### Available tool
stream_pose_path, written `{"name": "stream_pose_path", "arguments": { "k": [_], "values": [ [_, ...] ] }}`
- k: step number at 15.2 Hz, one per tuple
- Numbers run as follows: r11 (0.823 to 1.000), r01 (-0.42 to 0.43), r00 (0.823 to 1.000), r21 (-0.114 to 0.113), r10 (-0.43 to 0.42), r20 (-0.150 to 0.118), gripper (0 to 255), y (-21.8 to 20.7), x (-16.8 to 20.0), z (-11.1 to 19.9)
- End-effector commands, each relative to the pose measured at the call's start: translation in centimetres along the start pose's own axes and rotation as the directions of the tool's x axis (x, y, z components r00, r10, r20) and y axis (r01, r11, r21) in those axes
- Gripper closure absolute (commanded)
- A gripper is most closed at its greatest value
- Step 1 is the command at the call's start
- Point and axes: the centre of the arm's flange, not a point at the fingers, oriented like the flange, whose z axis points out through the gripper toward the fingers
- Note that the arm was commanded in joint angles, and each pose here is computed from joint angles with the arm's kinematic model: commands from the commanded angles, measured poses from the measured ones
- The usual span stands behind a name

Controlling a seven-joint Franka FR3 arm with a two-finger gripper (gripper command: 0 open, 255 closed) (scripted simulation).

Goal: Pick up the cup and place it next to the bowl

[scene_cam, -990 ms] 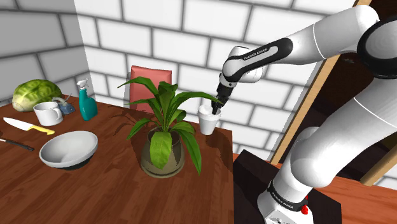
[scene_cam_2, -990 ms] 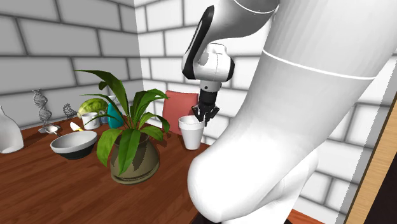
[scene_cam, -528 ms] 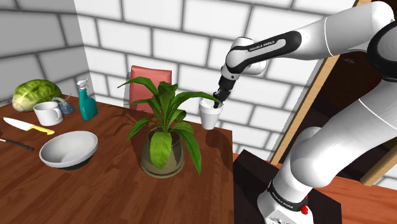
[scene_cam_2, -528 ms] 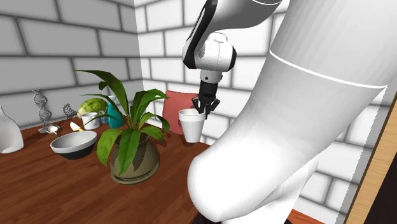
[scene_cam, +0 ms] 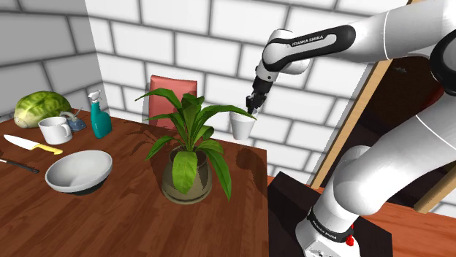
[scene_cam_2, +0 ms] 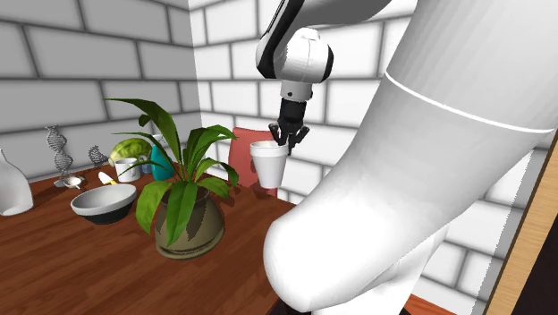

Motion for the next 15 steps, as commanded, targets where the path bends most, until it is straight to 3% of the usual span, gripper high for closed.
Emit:
{"name": "stream_pose_path", "arguments": {
  "k": [1, 6, 15],
  "values": [
    [1.000, 0.000, 1.000, 0.000, 0.000, 0.000, 255, -0.1, 0.0, -1.1],
    [1.000, 0.000, 1.000, 0.000, 0.000, 0.000, 255, -0.4, 0.3, -3.2],
    [1.000, 0.000, 1.000, 0.000, 0.000, 0.000, 255, -10.7, 5.8, -1.4]
  ]
}}
